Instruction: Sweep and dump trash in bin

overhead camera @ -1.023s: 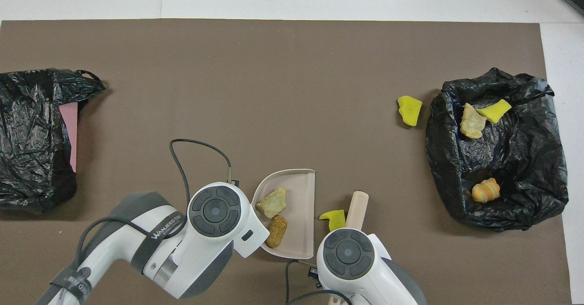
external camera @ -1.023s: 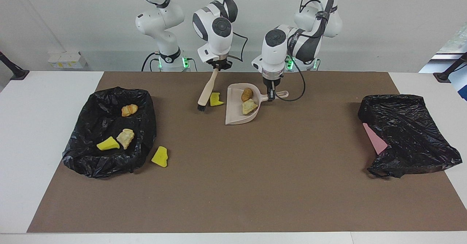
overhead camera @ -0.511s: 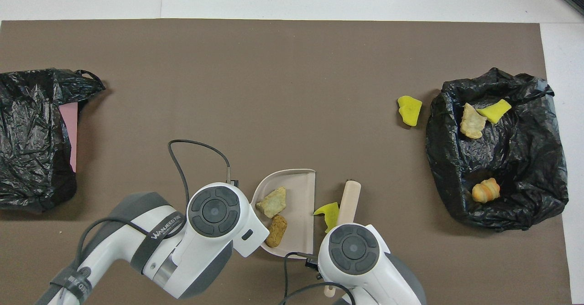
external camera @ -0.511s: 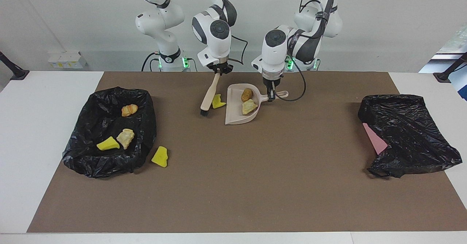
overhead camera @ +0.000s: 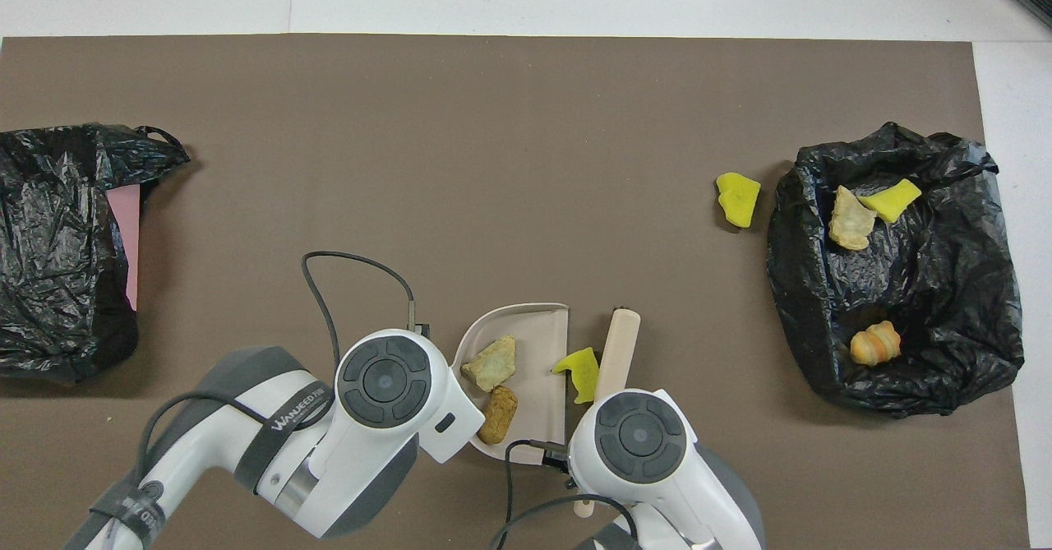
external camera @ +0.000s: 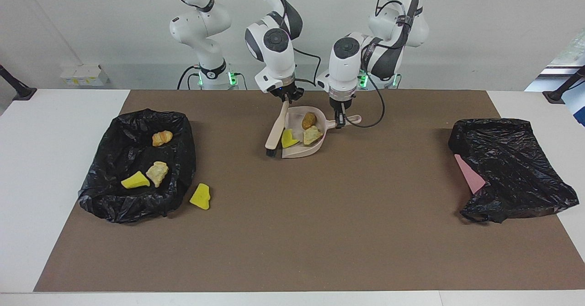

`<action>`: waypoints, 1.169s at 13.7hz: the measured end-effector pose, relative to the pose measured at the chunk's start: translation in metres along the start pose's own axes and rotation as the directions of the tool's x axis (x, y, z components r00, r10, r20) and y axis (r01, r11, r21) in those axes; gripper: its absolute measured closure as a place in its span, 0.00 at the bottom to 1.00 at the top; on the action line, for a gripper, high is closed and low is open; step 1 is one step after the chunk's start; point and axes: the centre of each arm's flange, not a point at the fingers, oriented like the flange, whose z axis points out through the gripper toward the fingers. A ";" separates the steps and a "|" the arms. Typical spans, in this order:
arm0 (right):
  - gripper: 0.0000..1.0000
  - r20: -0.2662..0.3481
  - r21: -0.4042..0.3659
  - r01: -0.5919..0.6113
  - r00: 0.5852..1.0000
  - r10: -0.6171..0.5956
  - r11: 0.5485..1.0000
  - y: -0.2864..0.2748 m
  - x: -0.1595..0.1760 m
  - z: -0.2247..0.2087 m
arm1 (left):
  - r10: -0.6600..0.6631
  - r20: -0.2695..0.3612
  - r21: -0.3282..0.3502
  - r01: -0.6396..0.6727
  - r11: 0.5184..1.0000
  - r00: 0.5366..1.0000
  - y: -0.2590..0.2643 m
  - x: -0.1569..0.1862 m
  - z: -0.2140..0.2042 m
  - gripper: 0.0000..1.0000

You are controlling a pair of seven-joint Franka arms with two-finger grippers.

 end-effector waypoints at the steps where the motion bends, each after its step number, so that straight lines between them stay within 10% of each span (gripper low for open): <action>1: 0.74 0.004 0.004 0.006 1.000 -0.006 1.000 -0.008 0.002 -0.007 | -0.006 -0.002 0.002 0.006 1.000 1.000 -0.002 -0.002 0.000 0.69; 10: 0.74 -0.063 -0.138 0.234 0.968 -0.245 0.962 -0.005 0.038 -0.059 | -0.106 -0.033 0.031 0.107 0.994 0.994 -0.032 -0.039 0.007 0.69; 16: 0.74 -0.105 -0.269 0.228 0.959 -0.264 0.936 0.075 0.150 -0.076 | -0.219 -0.058 0.053 0.222 0.974 0.974 -0.063 -0.056 0.001 0.69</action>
